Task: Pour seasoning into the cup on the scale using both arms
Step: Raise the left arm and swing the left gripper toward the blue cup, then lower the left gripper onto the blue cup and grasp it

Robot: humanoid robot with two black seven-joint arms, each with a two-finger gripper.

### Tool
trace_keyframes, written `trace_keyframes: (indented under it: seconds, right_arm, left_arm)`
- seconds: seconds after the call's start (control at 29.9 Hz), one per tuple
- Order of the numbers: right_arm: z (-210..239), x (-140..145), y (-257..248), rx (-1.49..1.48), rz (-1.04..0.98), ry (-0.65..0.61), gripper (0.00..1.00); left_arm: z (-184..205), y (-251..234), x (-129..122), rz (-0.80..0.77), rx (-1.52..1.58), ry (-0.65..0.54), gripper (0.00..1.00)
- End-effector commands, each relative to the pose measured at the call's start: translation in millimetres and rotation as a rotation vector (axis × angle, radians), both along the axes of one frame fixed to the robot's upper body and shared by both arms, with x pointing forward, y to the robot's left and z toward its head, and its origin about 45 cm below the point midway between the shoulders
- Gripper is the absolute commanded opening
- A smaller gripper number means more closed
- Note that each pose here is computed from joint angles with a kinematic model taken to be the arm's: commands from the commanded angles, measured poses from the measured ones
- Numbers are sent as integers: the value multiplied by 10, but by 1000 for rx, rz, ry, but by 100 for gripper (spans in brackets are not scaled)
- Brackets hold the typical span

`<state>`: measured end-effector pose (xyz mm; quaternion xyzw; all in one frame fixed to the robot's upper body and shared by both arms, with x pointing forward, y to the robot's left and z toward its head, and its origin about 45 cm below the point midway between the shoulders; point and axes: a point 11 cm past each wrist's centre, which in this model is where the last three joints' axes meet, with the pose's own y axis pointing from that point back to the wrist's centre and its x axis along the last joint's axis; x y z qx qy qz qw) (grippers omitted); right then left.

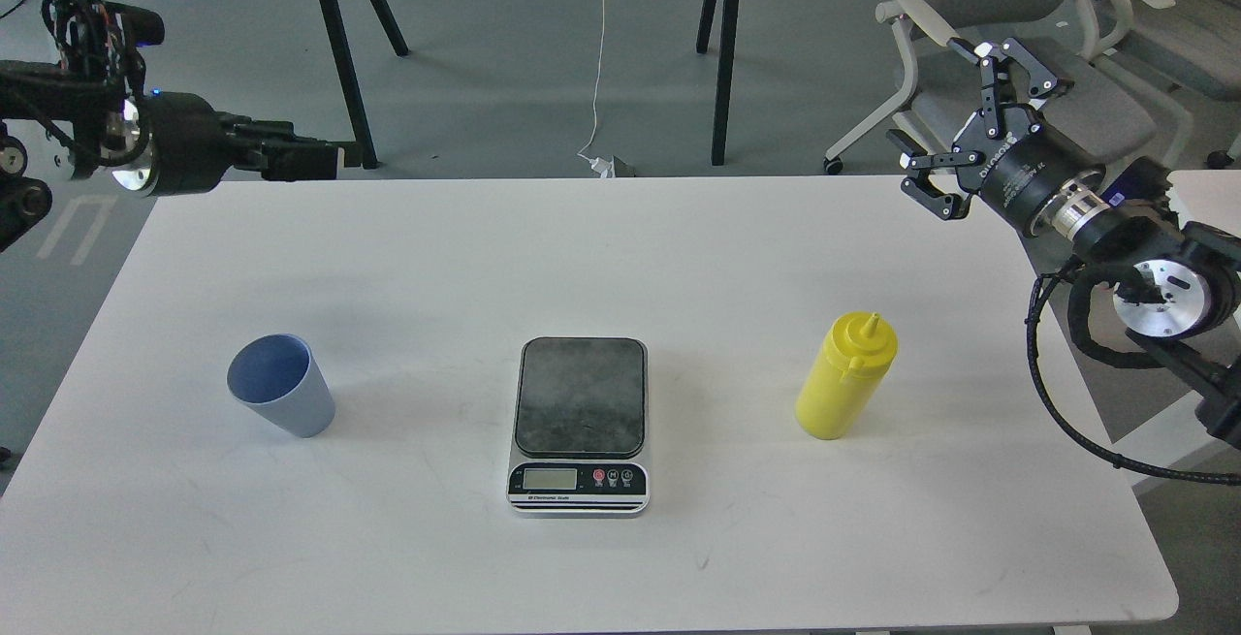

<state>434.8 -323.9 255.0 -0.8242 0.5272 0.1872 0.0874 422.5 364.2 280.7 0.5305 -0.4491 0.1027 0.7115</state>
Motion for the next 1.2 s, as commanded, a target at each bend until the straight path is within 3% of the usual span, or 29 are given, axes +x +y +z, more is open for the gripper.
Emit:
trace_keyframes:
  seconds: [0.0,0.23,1.17]
  right_arm:
    - [-6,-3,-1,0,0,1,99]
    - [-17,-8,-2,-1,0,4,99]
    - [-95,-37,-31,-6,-10,20,99]
  left_arm:
    - [-131,222,-107,-69,188,-33,100]
    - [-267,372,-194,-213,366,-124,100]
    - [-827,566,-664,-306,430,26,98]
